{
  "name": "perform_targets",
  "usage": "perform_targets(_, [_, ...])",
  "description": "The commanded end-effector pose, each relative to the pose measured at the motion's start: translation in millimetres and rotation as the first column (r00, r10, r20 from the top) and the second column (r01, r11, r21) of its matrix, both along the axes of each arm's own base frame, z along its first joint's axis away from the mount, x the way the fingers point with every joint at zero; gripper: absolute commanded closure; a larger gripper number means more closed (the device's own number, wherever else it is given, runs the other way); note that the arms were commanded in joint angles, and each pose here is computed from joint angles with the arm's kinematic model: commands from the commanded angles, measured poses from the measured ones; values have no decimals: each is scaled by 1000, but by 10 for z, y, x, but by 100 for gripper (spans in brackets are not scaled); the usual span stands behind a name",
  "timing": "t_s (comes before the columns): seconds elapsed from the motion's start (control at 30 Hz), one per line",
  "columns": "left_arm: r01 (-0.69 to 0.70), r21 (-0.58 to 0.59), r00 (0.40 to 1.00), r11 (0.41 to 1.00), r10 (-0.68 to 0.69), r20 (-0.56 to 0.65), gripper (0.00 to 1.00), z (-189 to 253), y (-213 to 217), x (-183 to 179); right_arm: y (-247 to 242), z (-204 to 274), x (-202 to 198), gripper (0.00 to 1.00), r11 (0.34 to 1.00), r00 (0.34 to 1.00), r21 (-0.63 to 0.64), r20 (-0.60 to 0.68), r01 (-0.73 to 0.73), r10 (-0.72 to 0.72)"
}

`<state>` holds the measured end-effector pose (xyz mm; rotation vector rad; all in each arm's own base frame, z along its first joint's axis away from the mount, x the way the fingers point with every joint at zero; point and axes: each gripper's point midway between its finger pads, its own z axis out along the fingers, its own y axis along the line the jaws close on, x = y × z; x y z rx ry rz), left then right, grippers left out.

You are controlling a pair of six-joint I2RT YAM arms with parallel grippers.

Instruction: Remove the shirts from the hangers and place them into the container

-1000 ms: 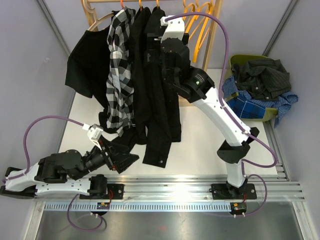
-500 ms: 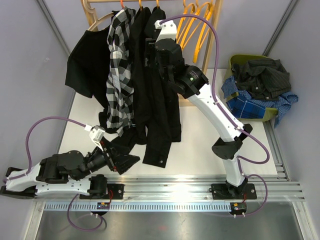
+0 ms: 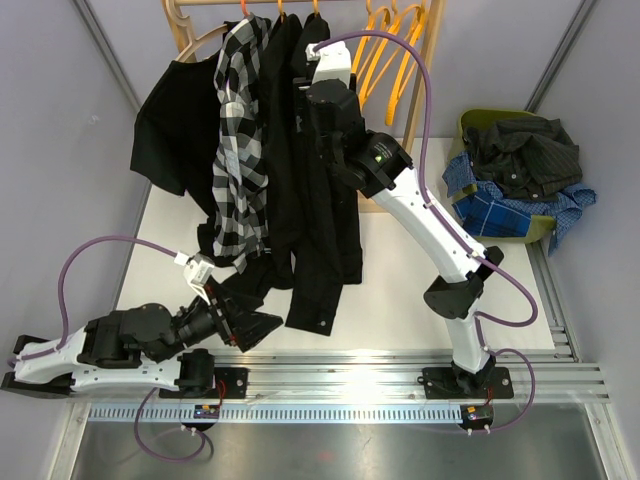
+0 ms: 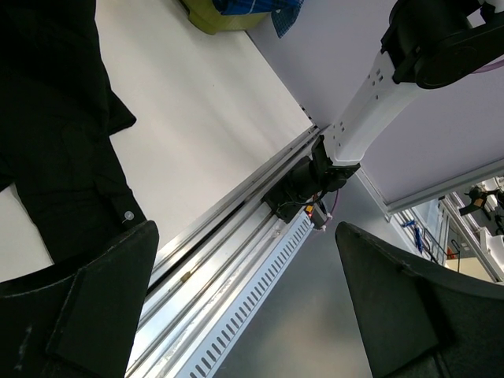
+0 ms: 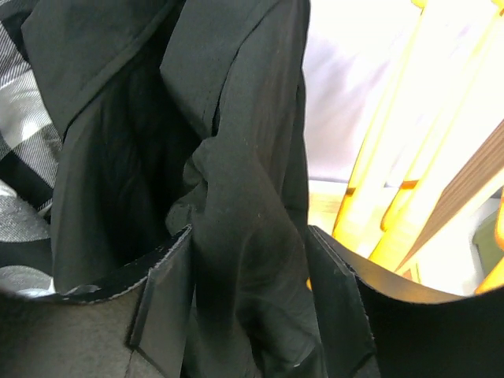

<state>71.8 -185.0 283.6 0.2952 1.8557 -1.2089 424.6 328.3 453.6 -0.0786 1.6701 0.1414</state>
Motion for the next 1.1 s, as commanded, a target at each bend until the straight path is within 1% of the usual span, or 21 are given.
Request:
perform_targets(0.0, [31,-73,999,997,-32,-6,1,135,-58,-56,-140,281,36,36,998,995,18,82,56,-57])
perform_targets(0.17, [40,-65,999,997,-41,-9,1,110,-102,-70,-146,360,40,35,999,993,11,107,39,-40])
perform_targets(0.27, [42,-69,999,997,-42,-9,1,125,-106,-72,-133,355,63,38,999,994,21,106,25,-27])
perform_targets(0.33, [42,-68,999,997,-42,-9,1,122,-109,-72,-144,315,110,44,999,995,24,99,28,-30])
perform_targets(0.37, [40,-65,999,997,-41,-9,1,116,-110,-69,-144,283,124,49,1000,995,15,92,27,-28])
perform_targets(0.4, [42,-68,999,997,-42,-9,1,118,-108,-72,-148,274,141,54,998,996,48,85,28,-32])
perform_targets(0.43, [44,-67,999,997,-45,-11,1,115,-109,-77,-138,231,151,55,999,997,42,77,26,-29])
perform_targets(0.47, [43,-67,999,997,-44,-11,1,114,-105,-75,-132,214,155,54,999,997,41,73,21,-24])
perform_targets(0.5, [43,-68,999,997,-44,-12,1,113,-101,-76,-132,215,152,50,999,997,43,73,20,-23])
perform_targets(0.53, [43,-65,999,997,-44,-13,1,103,-102,-76,-131,178,162,42,999,998,38,65,22,-24])
perform_targets(0.57, [43,-68,999,997,-44,-12,1,108,-93,-76,-126,168,155,37,999,998,36,62,21,-23])
perform_targets(0.6, [43,-68,999,997,-44,-12,1,104,-92,-76,-122,167,148,37,999,998,34,61,14,-16])
perform_targets(0.63, [41,-69,999,997,-42,-12,1,108,-92,-74,-119,153,155,43,1000,998,30,60,11,-13])
perform_targets(0.67, [40,-69,999,997,-41,-12,1,108,-91,-71,-119,155,146,53,1000,998,30,59,7,-9])
perform_targets(0.7, [40,-68,999,997,-41,-12,1,109,-95,-71,-110,166,137,53,1000,998,31,61,-2,1])
perform_targets(0.77, [40,-66,999,997,-41,-12,1,109,-95,-71,-115,159,129,48,1000,998,29,58,-4,2])
perform_targets(0.83, [40,-66,999,997,-41,-9,1,116,-96,-70,-105,185,114,47,999,998,33,65,-18,16])
perform_targets(0.9, [40,-65,999,997,-41,-9,1,120,-98,-70,-112,235,81,40,999,997,42,72,-32,29])
perform_targets(0.97, [40,-67,999,997,-41,-8,1,130,-97,-69,-117,273,34,21,998,996,44,71,-53,50])
perform_targets(1.0, [42,-65,999,997,-42,-8,1,126,-97,-72,-90,284,0,1,996,995,50,69,-77,74])
perform_targets(1.07, [39,-64,999,997,-39,-8,1,119,-93,-67,-73,226,-64,0,994,993,37,47,-107,105])
